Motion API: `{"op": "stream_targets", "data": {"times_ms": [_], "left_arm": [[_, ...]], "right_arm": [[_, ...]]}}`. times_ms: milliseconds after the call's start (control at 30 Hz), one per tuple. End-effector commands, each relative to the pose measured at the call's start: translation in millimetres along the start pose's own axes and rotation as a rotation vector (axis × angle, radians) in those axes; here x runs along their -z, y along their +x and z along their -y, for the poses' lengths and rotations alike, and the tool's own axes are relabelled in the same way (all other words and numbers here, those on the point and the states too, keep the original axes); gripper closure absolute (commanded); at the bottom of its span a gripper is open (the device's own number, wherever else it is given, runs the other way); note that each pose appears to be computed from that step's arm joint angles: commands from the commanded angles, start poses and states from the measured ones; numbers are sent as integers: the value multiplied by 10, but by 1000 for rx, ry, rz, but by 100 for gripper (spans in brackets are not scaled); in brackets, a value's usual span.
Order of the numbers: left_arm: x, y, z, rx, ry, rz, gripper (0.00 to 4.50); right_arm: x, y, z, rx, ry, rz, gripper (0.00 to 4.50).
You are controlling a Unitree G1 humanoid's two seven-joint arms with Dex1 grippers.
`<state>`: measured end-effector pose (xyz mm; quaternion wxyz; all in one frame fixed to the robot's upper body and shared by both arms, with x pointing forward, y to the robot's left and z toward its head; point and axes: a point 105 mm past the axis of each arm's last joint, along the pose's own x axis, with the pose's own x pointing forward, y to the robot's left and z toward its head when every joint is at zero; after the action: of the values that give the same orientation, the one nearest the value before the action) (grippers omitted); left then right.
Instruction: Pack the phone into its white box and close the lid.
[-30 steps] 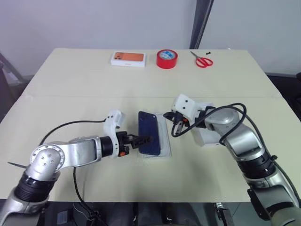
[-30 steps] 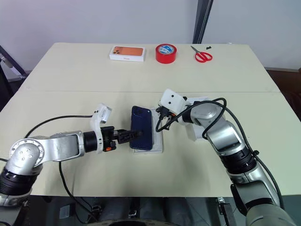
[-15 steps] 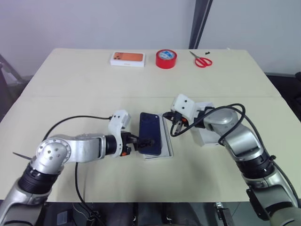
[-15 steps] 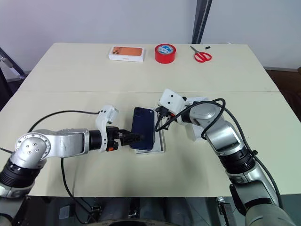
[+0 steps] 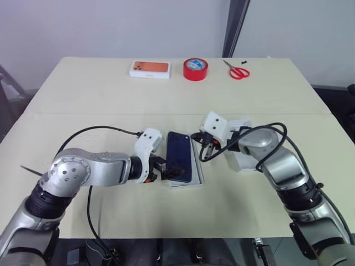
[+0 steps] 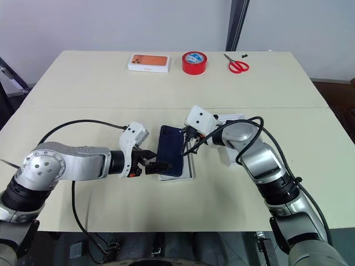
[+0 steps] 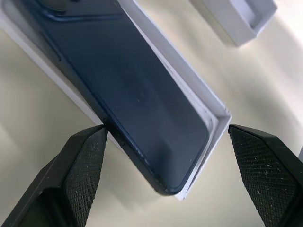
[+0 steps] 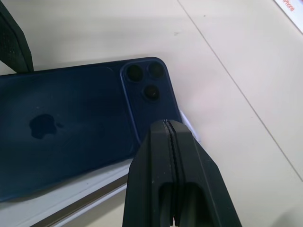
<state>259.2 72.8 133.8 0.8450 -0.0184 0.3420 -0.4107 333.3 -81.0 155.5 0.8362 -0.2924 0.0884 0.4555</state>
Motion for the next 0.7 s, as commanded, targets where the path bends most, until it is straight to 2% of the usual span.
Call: {"op": "stream_targets", "data": {"times_ms": [33,200,433,533,633,700], "left_arm": [[-75,-46,40,14,24,23,24],[-214,-74,79,42,-106,83,24],[-390,-155,141,31,-170,143,24],[-533,-309,-100,-69,-161,283,24],[-502,-419,-409,-239,-66,328,24],[-388,-425,-521,-303,36,292,76]], "right_arm": [[-107,-23,5,10,-23,38,450],[-72,-26,-15,7,-17,29,450],[-57,-17,-11,9,-14,27,450],[-13,-40,43,27,-26,3,450],[53,-84,124,50,-36,-35,450],[115,-116,134,39,-62,-71,450]]}}
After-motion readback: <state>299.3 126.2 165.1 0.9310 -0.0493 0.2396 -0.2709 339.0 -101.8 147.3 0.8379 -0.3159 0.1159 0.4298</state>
